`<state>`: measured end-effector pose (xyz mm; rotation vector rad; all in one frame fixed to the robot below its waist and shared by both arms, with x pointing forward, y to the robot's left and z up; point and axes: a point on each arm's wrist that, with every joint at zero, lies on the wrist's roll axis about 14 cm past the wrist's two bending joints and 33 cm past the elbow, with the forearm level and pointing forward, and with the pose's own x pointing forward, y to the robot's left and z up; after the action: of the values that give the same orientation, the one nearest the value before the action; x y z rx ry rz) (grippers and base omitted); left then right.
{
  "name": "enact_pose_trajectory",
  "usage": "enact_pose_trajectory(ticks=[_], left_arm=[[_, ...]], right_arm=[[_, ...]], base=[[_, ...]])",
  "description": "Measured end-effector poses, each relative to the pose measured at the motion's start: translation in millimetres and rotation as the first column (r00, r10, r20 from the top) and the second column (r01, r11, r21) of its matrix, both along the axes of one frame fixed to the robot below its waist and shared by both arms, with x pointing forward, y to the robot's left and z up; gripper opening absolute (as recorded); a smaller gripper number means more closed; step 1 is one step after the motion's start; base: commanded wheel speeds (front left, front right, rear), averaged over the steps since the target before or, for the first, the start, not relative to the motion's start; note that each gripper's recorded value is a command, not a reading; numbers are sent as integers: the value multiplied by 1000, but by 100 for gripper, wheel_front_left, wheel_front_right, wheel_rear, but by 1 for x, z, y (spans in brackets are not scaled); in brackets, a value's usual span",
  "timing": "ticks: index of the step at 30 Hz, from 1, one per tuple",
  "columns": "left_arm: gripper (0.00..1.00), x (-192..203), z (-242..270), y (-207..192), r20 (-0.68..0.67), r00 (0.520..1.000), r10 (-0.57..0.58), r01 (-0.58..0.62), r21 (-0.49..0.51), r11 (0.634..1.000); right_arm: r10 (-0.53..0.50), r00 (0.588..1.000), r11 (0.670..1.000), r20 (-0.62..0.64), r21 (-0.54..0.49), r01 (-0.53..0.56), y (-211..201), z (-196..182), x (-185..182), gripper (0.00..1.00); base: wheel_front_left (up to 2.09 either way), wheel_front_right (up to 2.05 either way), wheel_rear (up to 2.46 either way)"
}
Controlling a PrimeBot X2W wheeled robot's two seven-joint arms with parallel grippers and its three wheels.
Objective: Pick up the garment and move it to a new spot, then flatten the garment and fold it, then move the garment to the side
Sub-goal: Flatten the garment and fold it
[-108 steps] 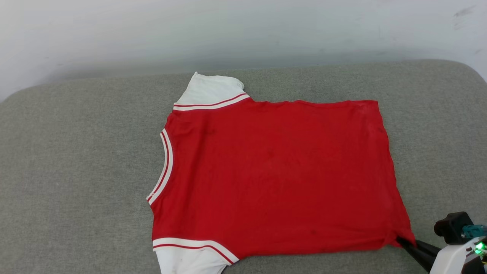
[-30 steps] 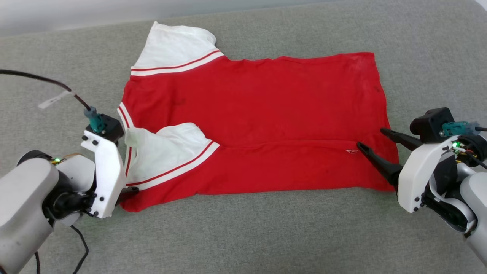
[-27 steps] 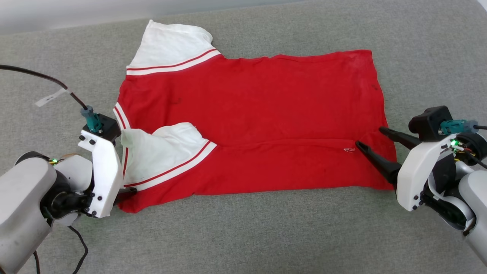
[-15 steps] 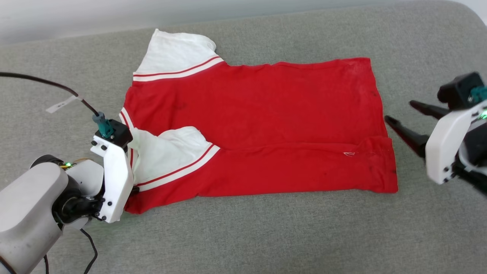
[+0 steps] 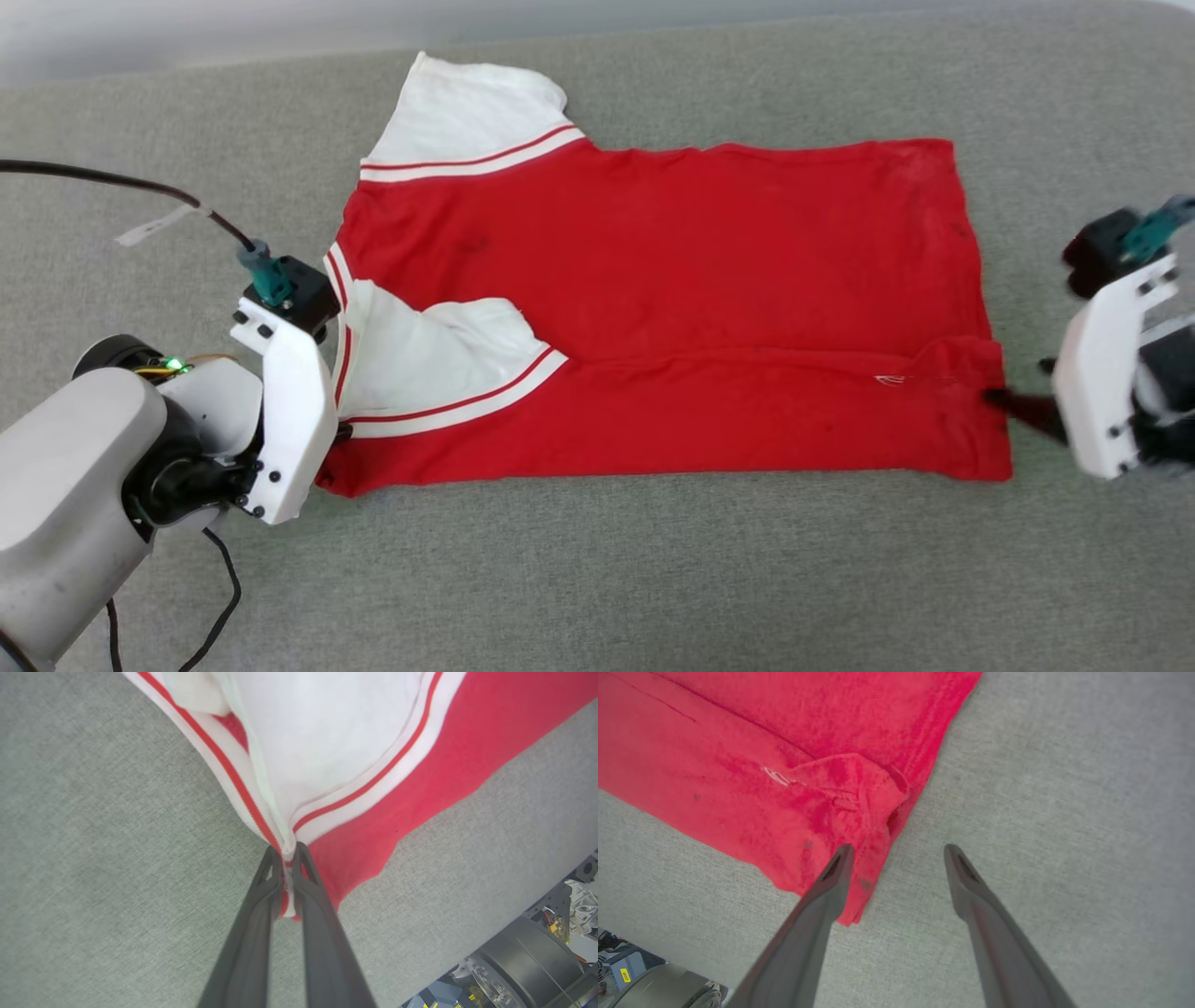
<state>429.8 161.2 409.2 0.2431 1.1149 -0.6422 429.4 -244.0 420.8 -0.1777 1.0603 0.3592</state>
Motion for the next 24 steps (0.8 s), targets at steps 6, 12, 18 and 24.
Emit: enact_pose_trajectory(ticks=[6,12,18,24], left_arm=[[0,-2,-8,-1,-13,1000,-14,14,3,1000],[0,-3,-12,0,-18,1000,-17,17,3,1000],[0,-7,-8,0,-4,1000,-1,1,-14,1000],[0,-15,9,2,26,999,25,-24,-50,998]], right_arm=[[12,994,998,-109,68,-4,31,-49,-20,100],[12,993,996,-116,91,-1,38,-61,-24,100],[21,999,993,-36,113,-17,41,-49,-23,0],[43,997,994,58,94,-48,29,-19,-25,0]], base=[[0,0,0],[0,0,0],[0,0,0],[0,0,0]])
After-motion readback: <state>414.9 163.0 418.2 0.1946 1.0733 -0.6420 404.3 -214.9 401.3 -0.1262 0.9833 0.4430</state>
